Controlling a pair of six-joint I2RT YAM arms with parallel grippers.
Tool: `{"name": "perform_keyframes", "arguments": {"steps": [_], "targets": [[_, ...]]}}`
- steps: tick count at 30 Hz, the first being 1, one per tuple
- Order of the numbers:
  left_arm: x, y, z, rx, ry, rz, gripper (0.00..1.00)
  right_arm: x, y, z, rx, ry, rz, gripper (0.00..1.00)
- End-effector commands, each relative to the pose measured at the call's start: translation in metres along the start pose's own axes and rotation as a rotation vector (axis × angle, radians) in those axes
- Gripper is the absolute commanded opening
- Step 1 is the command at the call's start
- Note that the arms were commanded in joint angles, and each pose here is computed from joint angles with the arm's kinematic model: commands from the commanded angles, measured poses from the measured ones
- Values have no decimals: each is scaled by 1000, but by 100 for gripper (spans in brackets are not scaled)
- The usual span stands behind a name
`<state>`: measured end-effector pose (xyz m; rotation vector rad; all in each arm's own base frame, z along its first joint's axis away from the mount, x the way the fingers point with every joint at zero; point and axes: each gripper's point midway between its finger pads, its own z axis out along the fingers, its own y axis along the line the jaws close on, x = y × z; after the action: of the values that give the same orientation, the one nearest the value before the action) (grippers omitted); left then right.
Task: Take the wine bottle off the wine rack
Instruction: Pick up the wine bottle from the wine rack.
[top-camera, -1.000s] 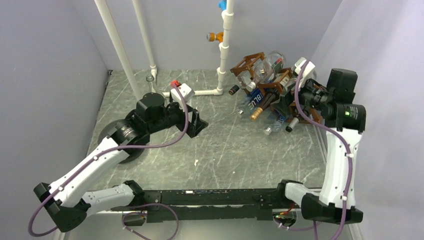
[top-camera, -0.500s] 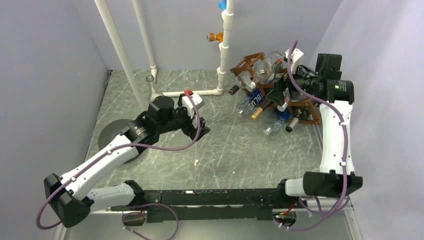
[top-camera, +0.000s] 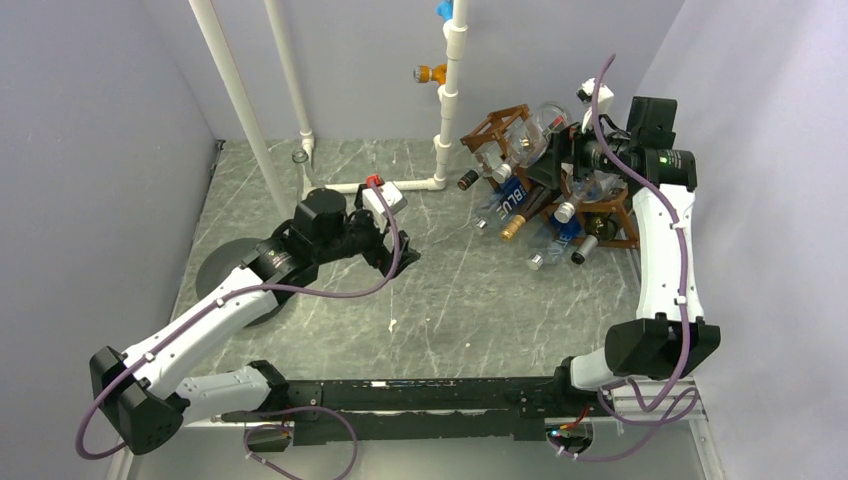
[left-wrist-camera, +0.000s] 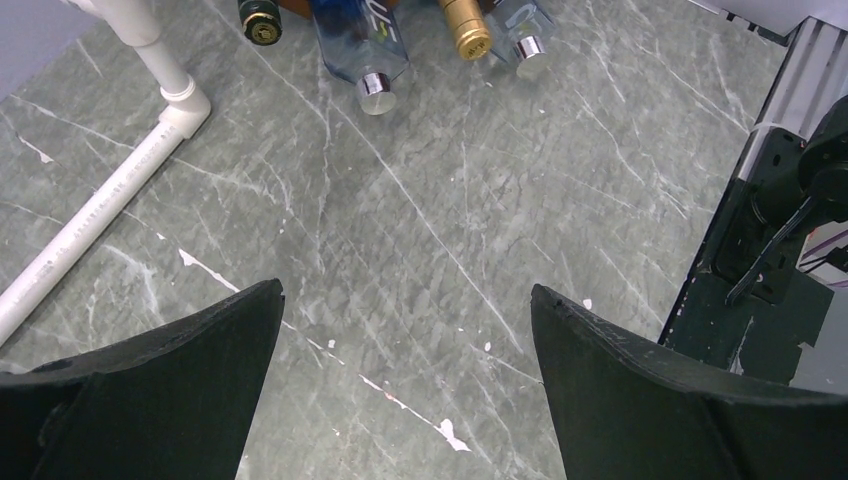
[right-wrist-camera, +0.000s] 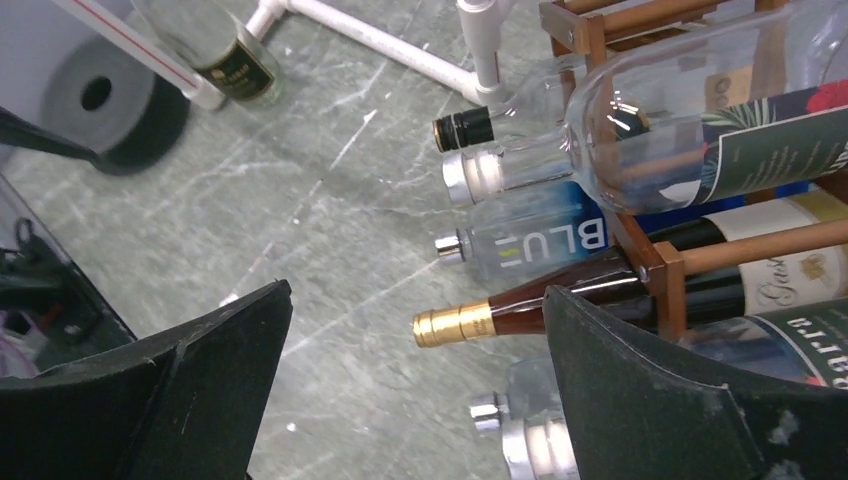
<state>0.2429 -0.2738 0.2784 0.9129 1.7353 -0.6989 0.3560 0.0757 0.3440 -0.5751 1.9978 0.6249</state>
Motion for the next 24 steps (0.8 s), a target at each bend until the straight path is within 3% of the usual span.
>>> {"name": "perform_keyframes", "arguments": {"steps": [1, 6, 13, 17, 24], "targets": [[-8, 1, 3, 23, -39, -22, 99, -17, 6, -1, -39, -96, 140, 100], [-17, -2, 4, 68, -76, -108, 99, -7, 4, -8, -12, -114, 214, 100], [-67, -36, 20, 304, -214, -425, 99, 0, 8, -15, -36, -140, 298, 100], [-91, -42, 45, 359, -217, -580, 99, -4, 9, -23, -56, -165, 309, 100], [-94, -14, 109, 124, -109, -719, 99, -3, 4, -37, -35, -205, 314, 100]]}}
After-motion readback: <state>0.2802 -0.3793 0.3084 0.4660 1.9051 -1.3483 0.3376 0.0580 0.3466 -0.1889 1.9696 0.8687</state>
